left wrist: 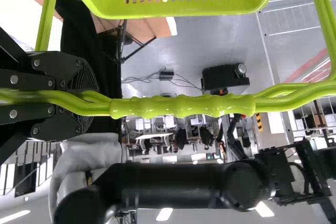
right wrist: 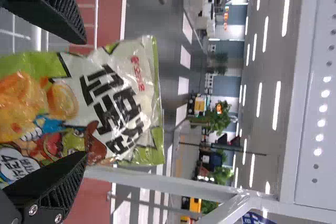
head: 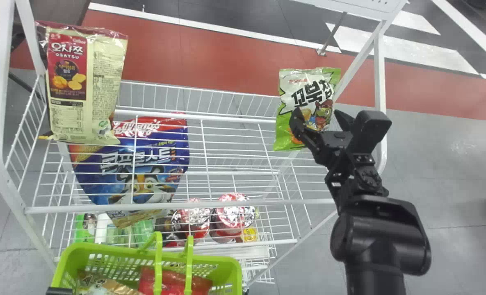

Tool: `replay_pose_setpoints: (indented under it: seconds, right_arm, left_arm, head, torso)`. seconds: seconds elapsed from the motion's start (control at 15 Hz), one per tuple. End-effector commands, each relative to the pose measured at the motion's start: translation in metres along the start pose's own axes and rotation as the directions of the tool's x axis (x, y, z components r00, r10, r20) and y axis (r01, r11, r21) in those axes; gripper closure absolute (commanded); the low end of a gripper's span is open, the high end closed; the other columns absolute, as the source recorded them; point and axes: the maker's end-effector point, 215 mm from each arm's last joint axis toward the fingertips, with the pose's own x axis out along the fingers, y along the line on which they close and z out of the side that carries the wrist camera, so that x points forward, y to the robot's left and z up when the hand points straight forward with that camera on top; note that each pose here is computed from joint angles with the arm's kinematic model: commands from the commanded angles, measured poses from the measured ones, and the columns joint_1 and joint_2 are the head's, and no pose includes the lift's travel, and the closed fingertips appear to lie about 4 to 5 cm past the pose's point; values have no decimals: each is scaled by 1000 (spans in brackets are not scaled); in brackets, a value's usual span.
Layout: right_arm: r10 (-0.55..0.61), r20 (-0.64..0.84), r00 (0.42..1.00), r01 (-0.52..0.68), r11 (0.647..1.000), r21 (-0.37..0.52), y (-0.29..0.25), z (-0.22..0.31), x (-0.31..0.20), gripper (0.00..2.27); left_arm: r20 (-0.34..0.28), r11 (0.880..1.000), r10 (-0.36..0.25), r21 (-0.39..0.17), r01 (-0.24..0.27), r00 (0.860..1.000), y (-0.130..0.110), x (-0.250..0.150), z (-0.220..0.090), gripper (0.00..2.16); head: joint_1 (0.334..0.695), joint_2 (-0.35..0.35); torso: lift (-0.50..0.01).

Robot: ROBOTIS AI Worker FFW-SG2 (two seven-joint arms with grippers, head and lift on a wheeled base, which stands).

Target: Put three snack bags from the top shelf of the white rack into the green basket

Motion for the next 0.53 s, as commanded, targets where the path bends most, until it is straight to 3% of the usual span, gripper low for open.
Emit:
replay_pose_setpoints:
  seconds: [0.0, 0.13, 0.27, 0.47]
  right_arm:
    - [-34, -35, 999, 33, 999, -29, -15, -12, 23, 66]
    - [8, -81, 997, -7, 1000, 14, -24, -23, 36, 83]
    - [78, -103, 992, -75, 997, 36, -11, -29, 36, 572]
    - [172, -203, 964, -151, 982, 114, 2, -50, 35, 1531]
  left_arm:
    - [-2, 1000, 2, 3, -2, 1000, 1, -1, 1, 2152]
    - [-4, 1000, 4, 5, -4, 1000, 2, -1, 3, 2152]
    - [-6, 1000, 8, 3, -8, 1000, 5, 0, 3, 2152]
    - [-7, 1000, 8, 6, -8, 1000, 4, 1, 4, 2152]
  head:
    - [695, -350]
    - [695, -350]
    - [695, -350]
    - [695, -350]
  torso:
    - [0]
    - [0]
    - [0]
    - [0]
